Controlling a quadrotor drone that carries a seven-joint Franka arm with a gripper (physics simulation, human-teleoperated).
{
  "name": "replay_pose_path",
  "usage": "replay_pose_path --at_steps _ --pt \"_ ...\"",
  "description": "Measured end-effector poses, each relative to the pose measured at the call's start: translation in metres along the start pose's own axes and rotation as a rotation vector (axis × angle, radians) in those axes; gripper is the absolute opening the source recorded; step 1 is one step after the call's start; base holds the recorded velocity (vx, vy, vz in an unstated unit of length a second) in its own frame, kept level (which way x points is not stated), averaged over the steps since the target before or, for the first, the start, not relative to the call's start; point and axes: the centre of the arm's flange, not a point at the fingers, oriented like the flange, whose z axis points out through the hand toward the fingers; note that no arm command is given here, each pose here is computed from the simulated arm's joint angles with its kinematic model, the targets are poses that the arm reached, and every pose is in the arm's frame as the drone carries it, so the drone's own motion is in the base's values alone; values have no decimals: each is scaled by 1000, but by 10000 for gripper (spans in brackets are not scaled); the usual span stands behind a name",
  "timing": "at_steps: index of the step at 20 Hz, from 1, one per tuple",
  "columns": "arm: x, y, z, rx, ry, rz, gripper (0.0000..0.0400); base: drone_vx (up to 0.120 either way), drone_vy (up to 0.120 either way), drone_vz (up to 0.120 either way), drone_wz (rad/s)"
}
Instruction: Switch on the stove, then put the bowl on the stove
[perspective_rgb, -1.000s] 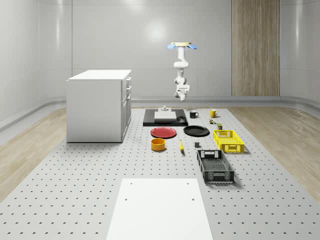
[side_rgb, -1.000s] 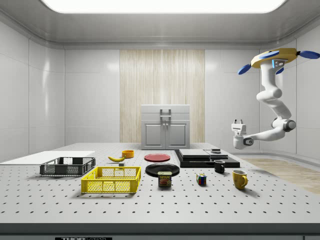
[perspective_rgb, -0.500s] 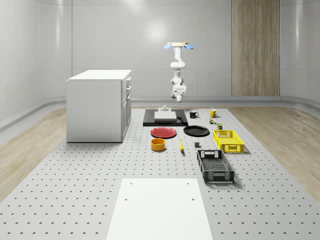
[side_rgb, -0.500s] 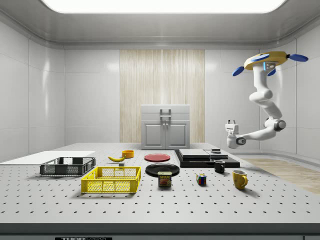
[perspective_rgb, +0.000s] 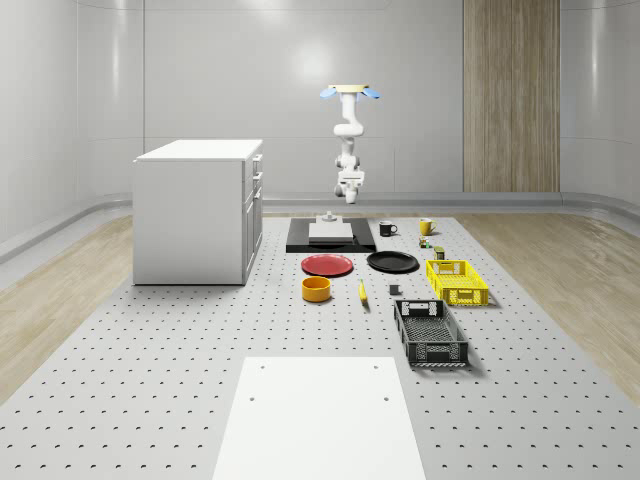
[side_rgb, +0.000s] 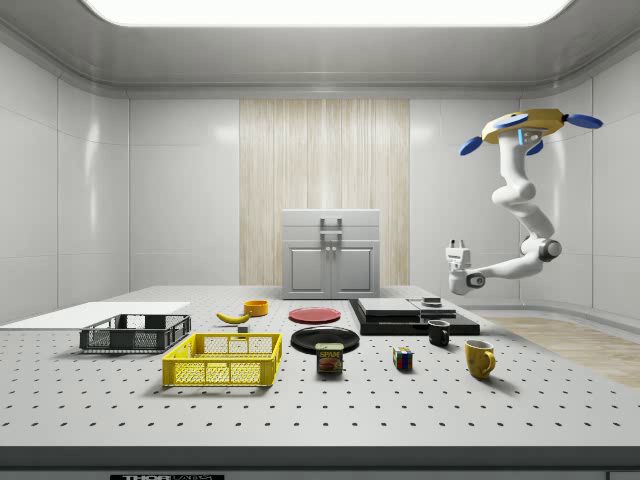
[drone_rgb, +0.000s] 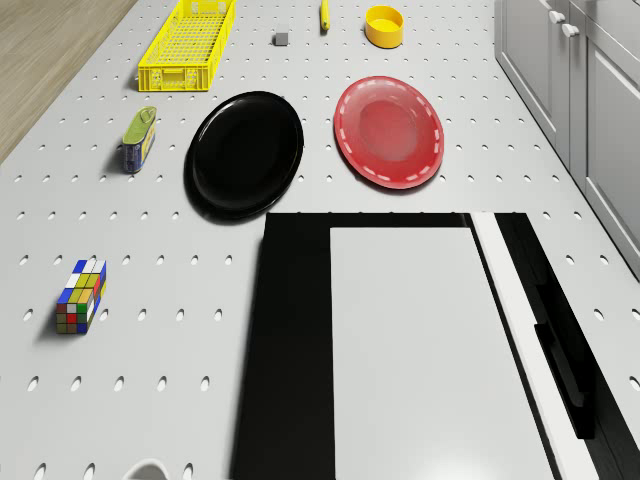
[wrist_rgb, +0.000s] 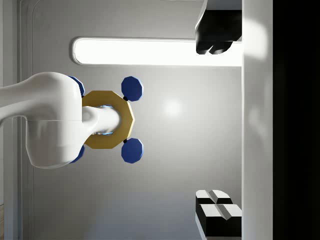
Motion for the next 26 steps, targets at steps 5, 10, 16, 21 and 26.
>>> replay_pose_path --at_steps 5,10,16,21,26 --pt "-1 0 0 0 6 0 400 0 -120 0 0" --pt "-2 0 0 -4 15 0 400 0 -120 0 0" --pt "-4 -2 0 -23 40 0 400 0 -120 0 0" --pt "-9 -6 1 -64 87 -1 400 0 -120 0 0" --pt "-19 -16 3 -164 192 -3 400 0 -120 0 0"
